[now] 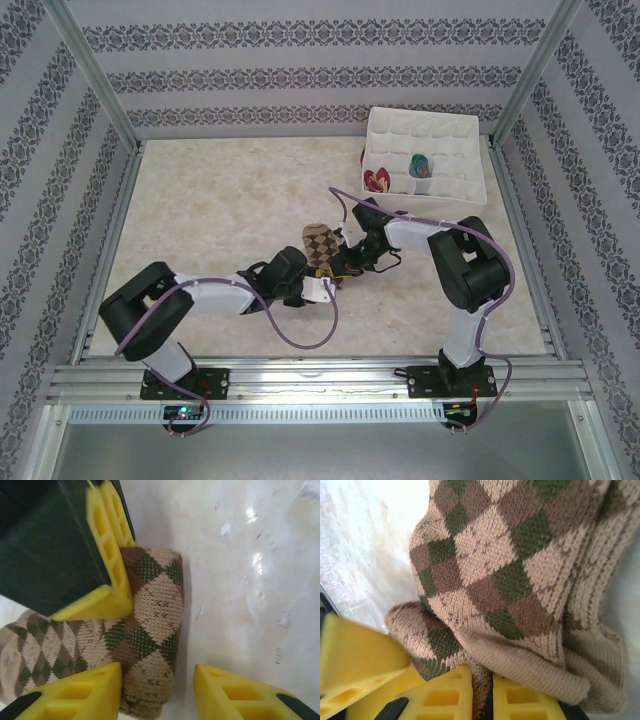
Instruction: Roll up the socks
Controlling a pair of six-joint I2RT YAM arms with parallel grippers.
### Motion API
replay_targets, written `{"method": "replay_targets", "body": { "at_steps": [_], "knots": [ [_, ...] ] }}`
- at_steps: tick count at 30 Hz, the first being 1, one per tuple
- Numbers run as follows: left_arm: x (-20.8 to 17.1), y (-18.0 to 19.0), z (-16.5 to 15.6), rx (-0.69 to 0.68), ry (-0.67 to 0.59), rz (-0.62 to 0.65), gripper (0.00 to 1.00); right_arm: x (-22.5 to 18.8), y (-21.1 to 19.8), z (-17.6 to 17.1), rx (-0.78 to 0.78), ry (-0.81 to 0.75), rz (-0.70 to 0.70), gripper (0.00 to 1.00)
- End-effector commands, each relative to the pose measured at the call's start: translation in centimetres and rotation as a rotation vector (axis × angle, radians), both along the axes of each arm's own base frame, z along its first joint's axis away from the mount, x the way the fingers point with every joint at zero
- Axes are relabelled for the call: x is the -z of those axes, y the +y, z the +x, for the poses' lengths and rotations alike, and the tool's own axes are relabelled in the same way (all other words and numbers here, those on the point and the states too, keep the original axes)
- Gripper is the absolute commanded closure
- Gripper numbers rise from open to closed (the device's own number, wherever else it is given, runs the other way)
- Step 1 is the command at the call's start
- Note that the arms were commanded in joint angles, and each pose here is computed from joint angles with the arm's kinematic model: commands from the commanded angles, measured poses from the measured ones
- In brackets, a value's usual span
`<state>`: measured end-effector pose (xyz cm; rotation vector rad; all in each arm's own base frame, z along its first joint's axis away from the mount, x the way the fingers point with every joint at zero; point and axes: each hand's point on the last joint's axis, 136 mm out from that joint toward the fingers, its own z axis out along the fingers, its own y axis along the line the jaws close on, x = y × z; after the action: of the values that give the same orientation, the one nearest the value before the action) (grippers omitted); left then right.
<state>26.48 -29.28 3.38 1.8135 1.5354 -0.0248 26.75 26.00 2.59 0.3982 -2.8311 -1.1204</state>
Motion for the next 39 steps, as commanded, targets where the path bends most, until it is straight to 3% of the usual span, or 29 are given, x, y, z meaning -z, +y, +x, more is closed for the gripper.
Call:
{"method": "replay_targets", "body": {
  "at_steps": [1,4,8,13,15,25,32,39],
  "knots": [
    [0.8,-0.8,1.3,0.008,-0.065,0.084,0.58,4.4,-2.7,-3.6,-0.026,0.144,-0.172,0.89],
    [1.8,-1.2,1.7,-0.033,-0.045,0.127,0.66,4.3,-2.5,-3.9,-0.036,0.153,-0.163,0.86],
    [2.4,-1.1,1.6,-0.121,0.06,0.142,0.99,3.7,-2.6,-4.0,-0.025,0.157,-0.139,0.73],
    [2.3,-1.6,-0.6,-0.124,0.243,0.104,1.0,1.8,-2.5,-2.8,0.014,0.1,-0.085,0.49],
    [1.9,-1.8,-1.1,-0.149,0.334,0.063,1.0,0.8,-2.7,-2.0,0.045,0.065,-0.065,0.45],
    [-0.6,-2.2,-2.2,-0.27,0.827,-0.208,1.0,-3.4,-3.6,0.4,0.117,-0.158,0.0,0.44],
    [-0.1,-1.5,-1.7,-0.35,1.074,-0.242,1.0,-4.2,-2.8,0.5,0.089,-0.236,0.043,0.44],
    [0.6,-1.4,-2.0,-0.362,1.193,-0.215,1.0,-3.4,-0.9,0.8,0.024,-0.258,0.078,0.44]
  ]
}}
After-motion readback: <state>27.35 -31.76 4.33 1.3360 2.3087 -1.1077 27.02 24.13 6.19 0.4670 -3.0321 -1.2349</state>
